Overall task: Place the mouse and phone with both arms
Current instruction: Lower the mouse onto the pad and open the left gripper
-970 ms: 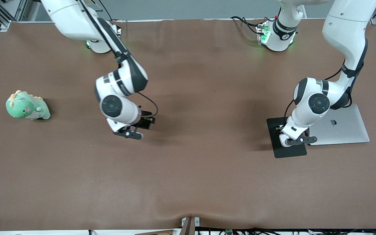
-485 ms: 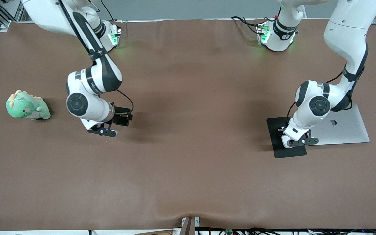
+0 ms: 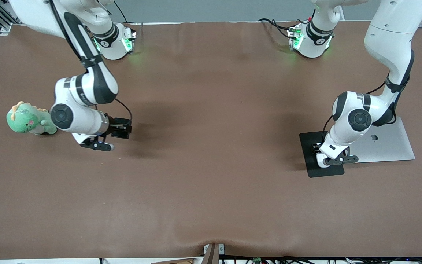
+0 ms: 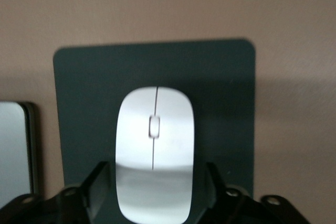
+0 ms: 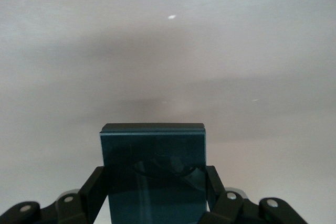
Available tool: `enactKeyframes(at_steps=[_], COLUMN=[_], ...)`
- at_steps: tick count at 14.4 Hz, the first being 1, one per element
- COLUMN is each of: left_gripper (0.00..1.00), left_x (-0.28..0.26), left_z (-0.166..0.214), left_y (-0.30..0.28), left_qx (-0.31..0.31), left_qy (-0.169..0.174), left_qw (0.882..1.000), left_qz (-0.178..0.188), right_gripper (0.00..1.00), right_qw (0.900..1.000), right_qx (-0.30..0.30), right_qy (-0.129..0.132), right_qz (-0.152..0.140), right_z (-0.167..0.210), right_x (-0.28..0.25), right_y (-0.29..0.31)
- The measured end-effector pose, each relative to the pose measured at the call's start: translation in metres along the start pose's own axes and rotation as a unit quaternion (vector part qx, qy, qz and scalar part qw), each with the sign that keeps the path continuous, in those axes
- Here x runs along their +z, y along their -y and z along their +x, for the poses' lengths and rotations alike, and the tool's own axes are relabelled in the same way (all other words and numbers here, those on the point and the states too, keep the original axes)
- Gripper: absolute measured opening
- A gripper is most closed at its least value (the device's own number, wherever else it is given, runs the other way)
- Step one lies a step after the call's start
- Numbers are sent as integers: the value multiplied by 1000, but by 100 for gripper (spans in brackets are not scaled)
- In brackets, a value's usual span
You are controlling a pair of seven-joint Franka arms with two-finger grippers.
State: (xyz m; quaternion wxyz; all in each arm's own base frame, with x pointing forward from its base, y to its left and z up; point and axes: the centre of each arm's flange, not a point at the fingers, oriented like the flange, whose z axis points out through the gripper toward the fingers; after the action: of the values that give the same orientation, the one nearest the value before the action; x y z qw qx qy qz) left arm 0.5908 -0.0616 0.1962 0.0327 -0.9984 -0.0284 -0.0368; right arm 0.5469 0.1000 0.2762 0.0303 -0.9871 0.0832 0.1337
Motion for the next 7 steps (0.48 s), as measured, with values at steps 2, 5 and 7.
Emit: enactKeyframes(at_steps=[2,5,7], left_gripper=[100,100,100], left_x=[-25,-100,-166], left_z=[24,64,82], left_y=[-1,8,17], left_qx=[-3,-16,-30], left_qy=[-32,-70,-70], left_qw=[999,997,997], left_qz=[-4,5,22], right_gripper=[79,79,79], right_qw=[1000,1000,1000], right_qx=[-5,-2,1], right_qy=[3,7,7], right_qz=[6,13,8], right_z=[1,0,-1], right_x=[0,3,7], right_y=[-32,-75,-92])
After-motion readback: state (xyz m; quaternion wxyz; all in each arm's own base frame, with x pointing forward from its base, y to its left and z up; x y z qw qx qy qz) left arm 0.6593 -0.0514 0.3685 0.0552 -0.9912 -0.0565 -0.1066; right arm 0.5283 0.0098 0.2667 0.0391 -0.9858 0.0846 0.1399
